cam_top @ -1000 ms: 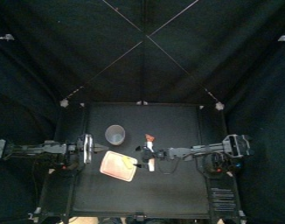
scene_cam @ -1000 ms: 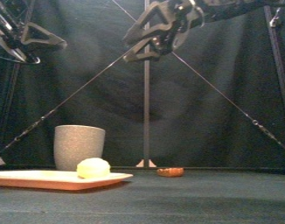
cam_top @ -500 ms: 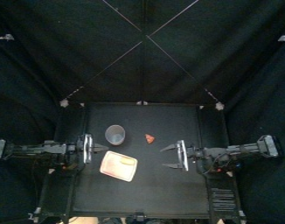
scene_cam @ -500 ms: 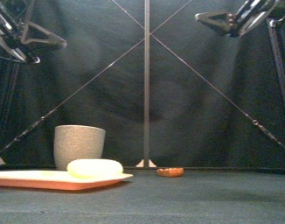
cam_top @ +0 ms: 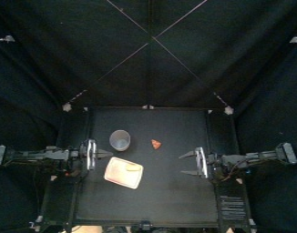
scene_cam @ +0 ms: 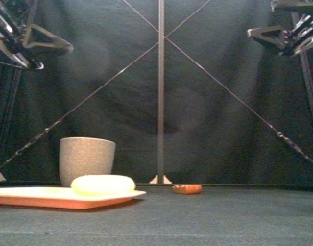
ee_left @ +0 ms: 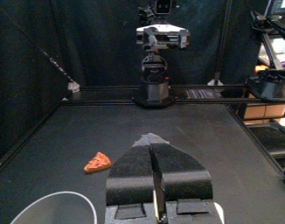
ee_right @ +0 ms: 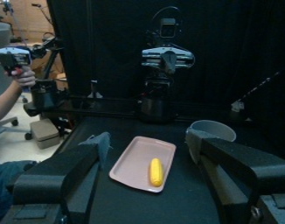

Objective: Pick the corn then place it on the pink plate
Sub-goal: Drop corn on the pink plate and return to neutral

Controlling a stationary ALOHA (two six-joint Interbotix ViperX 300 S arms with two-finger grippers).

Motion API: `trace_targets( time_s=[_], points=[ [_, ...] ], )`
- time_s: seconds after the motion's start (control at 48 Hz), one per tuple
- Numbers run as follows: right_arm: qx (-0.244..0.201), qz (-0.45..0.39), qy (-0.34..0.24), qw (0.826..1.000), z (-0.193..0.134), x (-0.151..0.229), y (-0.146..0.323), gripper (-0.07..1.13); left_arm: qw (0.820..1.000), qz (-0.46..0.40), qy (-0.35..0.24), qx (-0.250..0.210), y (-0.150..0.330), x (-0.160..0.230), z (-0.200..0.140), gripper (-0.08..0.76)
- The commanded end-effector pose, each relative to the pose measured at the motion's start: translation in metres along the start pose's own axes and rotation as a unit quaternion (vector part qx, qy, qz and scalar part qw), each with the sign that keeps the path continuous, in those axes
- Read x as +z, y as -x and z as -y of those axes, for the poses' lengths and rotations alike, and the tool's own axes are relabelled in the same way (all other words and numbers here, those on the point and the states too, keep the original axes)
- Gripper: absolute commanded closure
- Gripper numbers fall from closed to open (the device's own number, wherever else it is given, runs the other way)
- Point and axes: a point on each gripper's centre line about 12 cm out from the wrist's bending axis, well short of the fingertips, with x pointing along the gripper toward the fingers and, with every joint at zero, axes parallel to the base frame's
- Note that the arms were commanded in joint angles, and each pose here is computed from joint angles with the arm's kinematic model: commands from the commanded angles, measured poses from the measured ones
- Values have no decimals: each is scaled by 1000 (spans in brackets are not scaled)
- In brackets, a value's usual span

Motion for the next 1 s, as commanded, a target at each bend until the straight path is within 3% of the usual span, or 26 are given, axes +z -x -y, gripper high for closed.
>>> trace_targets(
  time_s=[0.021,0.25,1.0],
  points=[
    [-3,17,19,1000,2,4,0,41,1000,12,-2,1,-1,9,-1,701],
    [14,50,49,997,-2,5,4,41,1000,11,-9,0,-1,9,-1,701],
    [2,49,32,998,2,4,5,41,1000,16,-9,0,-2,12,-1,701]
  ],
)
